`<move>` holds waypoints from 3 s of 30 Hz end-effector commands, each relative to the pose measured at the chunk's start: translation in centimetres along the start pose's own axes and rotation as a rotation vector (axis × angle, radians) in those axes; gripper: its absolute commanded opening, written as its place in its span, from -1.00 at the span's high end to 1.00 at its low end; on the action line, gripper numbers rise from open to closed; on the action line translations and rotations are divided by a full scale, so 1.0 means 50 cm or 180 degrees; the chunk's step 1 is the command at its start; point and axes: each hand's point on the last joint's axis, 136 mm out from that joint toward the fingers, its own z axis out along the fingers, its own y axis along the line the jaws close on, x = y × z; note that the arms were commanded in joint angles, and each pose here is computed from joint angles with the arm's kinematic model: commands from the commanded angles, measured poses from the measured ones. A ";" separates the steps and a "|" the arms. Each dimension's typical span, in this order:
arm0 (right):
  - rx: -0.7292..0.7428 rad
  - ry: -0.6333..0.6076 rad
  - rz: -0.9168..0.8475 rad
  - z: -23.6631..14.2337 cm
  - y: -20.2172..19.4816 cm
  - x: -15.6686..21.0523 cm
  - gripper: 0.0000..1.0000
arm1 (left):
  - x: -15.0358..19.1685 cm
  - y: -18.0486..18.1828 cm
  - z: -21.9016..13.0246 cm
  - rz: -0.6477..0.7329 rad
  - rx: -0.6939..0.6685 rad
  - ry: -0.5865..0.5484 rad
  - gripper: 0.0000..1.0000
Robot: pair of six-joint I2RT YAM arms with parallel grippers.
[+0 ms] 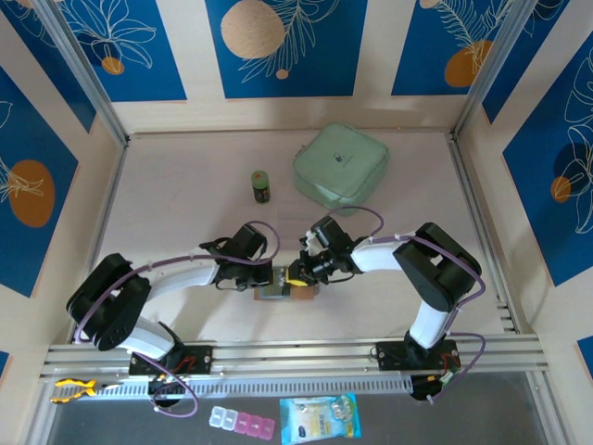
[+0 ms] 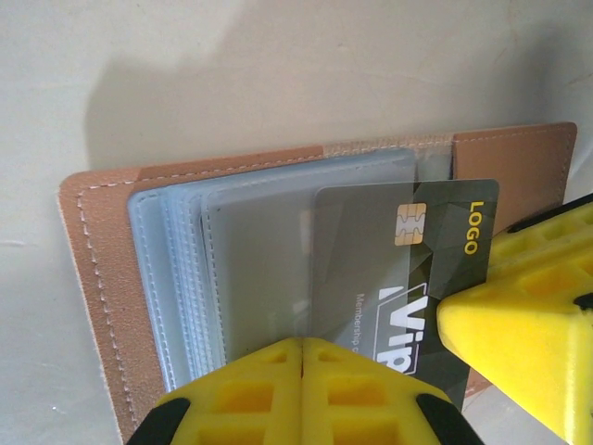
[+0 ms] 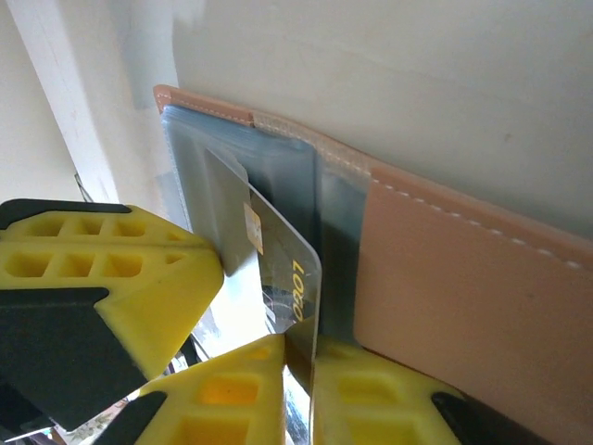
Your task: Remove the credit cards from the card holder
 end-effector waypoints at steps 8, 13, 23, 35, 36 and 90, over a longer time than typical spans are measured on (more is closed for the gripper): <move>0.0089 -0.0005 -0.0017 -0.028 -0.013 0.018 0.78 | 0.026 0.027 0.003 0.0009 -0.0200 0.0146 1.00; 0.0182 -0.0018 -0.0071 -0.050 -0.017 0.024 0.80 | 0.023 0.020 0.000 0.0008 -0.0169 0.0134 1.00; 0.0389 -0.0057 -0.0398 -0.092 0.005 0.022 1.00 | 0.000 -0.013 -0.027 0.0033 -0.0003 -0.0016 1.00; 0.0925 -0.0049 -0.1842 -0.199 0.038 0.004 1.00 | -0.021 -0.019 -0.076 0.0061 0.0102 -0.0403 1.00; 0.0984 -0.0029 -0.1983 -0.207 0.040 0.002 1.00 | -0.022 -0.018 -0.080 0.0053 0.0105 -0.0430 1.00; 0.1580 0.1024 -0.4648 -0.204 0.138 -0.241 1.00 | -0.047 0.056 -0.175 -0.0235 0.0139 -0.0610 0.94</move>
